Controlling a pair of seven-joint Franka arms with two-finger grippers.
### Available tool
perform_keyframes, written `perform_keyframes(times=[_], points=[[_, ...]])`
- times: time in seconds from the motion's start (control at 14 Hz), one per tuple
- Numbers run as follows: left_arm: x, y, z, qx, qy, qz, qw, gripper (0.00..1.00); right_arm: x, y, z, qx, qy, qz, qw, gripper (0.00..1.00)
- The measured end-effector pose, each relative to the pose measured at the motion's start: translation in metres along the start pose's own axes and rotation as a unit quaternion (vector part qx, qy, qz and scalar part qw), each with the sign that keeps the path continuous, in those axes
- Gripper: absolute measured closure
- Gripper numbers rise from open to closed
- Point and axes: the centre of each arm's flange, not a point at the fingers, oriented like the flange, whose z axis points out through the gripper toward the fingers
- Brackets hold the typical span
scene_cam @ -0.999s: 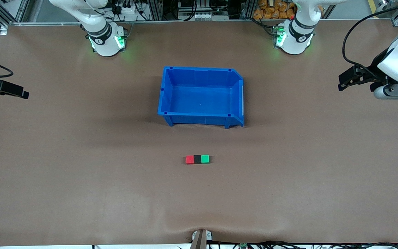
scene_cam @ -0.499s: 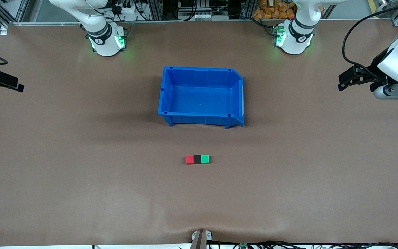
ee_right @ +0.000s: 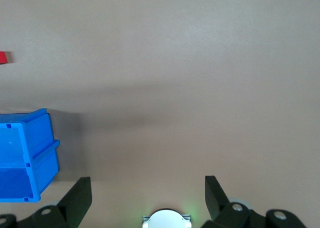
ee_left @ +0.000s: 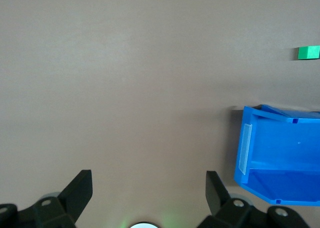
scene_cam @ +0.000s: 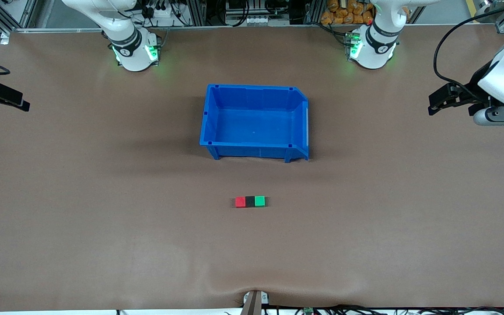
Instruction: Attach green and red cubes to black cube
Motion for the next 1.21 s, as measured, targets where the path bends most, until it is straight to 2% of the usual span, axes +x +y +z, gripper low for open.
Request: perform_keyframes(times=[0.64, 0.93, 1.21], points=[[0.0, 0.0, 0.0, 0.0, 0.0, 0.0, 1.0, 0.0, -0.014, -0.003, -0.001, -0.001, 0.011, -0.003, 1.0, 0.0], [0.0, 0.0, 0.0, 0.0, 0.0, 0.0, 1.0, 0.0, -0.011, -0.011, 0.0, -0.002, 0.033, -0.012, 0.999, 0.0], [0.0, 0.001, -0.001, 0.0, 0.001, 0.001, 1.0, 0.0, -0.018, -0.015, 0.002, -0.004, 0.039, -0.016, 0.999, 0.0]])
